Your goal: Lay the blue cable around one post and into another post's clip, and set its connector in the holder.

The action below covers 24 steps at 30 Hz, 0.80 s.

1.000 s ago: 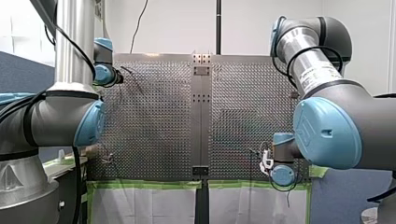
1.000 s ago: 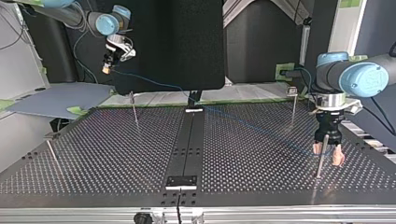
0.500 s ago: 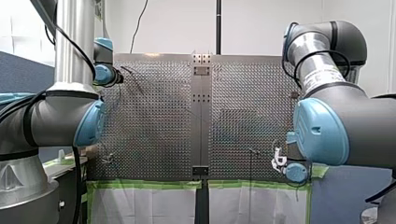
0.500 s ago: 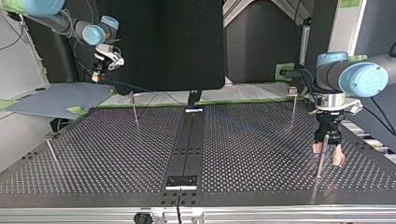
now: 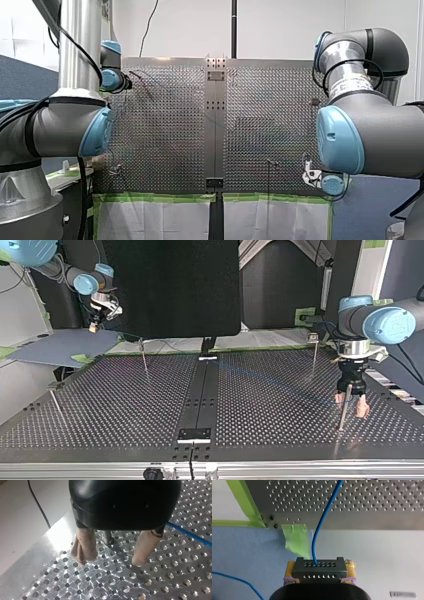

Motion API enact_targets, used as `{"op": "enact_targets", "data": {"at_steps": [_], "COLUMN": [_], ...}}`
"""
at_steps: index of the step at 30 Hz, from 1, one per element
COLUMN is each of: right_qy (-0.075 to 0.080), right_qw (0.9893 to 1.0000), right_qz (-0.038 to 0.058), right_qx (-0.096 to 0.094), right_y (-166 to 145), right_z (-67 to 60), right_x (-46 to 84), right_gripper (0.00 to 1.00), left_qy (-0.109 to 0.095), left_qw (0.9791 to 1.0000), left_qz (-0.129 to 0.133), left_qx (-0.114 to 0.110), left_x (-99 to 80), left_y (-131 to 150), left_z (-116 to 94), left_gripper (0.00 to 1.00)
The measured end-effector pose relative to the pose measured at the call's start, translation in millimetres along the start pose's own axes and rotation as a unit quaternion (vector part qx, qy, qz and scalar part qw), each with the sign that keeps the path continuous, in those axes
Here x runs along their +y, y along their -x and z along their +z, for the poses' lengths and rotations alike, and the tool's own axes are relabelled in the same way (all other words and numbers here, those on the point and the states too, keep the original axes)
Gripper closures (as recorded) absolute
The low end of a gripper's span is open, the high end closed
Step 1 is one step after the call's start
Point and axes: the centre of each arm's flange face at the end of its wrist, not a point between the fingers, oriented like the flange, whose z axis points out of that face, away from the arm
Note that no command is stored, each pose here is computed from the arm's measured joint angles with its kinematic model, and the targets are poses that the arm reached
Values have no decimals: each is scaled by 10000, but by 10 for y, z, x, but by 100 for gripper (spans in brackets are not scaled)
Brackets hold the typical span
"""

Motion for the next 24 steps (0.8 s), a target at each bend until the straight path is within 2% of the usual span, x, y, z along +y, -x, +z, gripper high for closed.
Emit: {"op": "enact_targets", "data": {"at_steps": [5, 9, 13, 16, 21, 24], "right_qy": [-301, -545, -804, -973, -1258, -1378], "right_qw": [9994, 9978, 9950, 9931, 9895, 9880], "right_qz": [-140, -308, -486, -555, -633, -644], "right_qx": [-89, -239, -324, -355, -312, -254], "right_y": [23, 59, 88, 107, 105, 92], "right_z": [-37, -91, -149, -186, -206, -196], "right_x": [-114, -213, -315, -377, -469, -498], "right_gripper": [91, 91, 91, 91, 91, 91], "left_qy": [1, 5, 31, 43, 50, 48], "left_qw": [10000, 10000, 10000, 10000, 10000, 10000], "left_qz": [0, 0, 0, 0, 0, 1], "left_qx": [0, -2, -18, -26, -32, -29], "left_x": [1, 2, 7, 8, 8, 6], "left_y": [0, -1, 3, 5, 7, 3], "left_z": [0, 0, 0, -1, -1, 0], "left_gripper": [0, 0, 0, 0, 0, 0]}}
